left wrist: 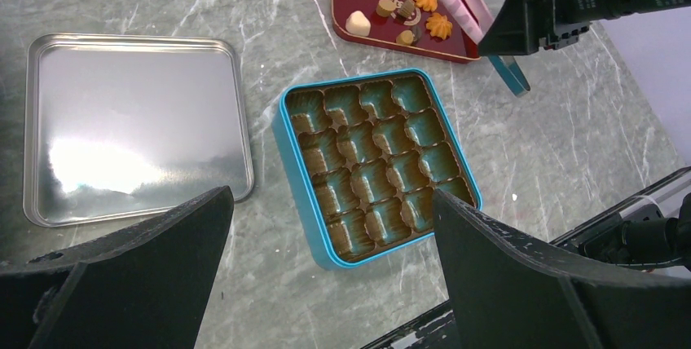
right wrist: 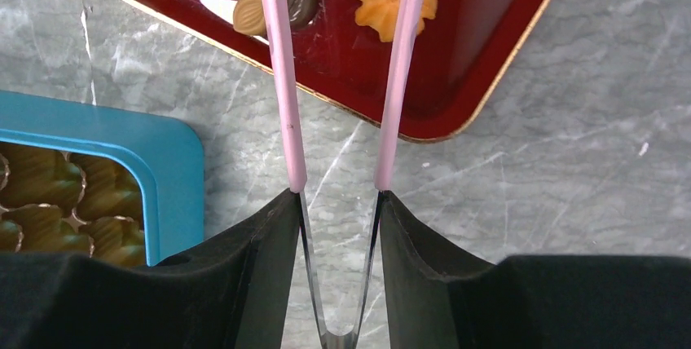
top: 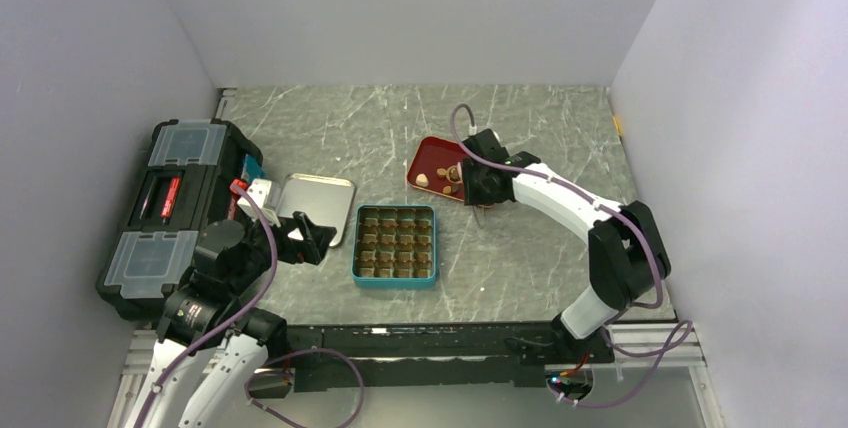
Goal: Pack the cookies
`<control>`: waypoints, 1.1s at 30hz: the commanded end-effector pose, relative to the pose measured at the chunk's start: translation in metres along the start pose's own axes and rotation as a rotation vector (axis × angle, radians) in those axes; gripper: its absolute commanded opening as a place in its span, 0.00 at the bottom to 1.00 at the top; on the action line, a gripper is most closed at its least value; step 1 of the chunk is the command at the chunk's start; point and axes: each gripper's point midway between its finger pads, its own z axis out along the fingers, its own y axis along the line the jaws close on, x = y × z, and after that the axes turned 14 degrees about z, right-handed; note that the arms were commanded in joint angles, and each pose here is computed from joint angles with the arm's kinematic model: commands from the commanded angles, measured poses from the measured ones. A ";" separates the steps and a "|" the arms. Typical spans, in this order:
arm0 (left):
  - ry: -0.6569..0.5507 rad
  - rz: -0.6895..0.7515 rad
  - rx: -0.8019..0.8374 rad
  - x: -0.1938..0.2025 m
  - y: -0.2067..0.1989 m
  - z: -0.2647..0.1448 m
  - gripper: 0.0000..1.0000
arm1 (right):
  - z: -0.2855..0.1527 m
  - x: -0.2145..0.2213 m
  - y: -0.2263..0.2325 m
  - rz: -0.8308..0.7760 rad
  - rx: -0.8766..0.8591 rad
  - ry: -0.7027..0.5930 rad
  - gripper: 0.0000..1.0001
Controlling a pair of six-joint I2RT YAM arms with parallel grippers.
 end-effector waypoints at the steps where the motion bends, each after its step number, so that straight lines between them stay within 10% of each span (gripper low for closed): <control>1: -0.036 0.004 0.015 -0.012 -0.003 -0.002 0.99 | 0.002 -0.006 0.019 -0.034 -0.046 0.021 0.42; 33: -0.030 0.002 0.010 -0.012 -0.002 -0.001 0.99 | 0.044 -0.008 0.024 -0.089 0.020 0.069 0.41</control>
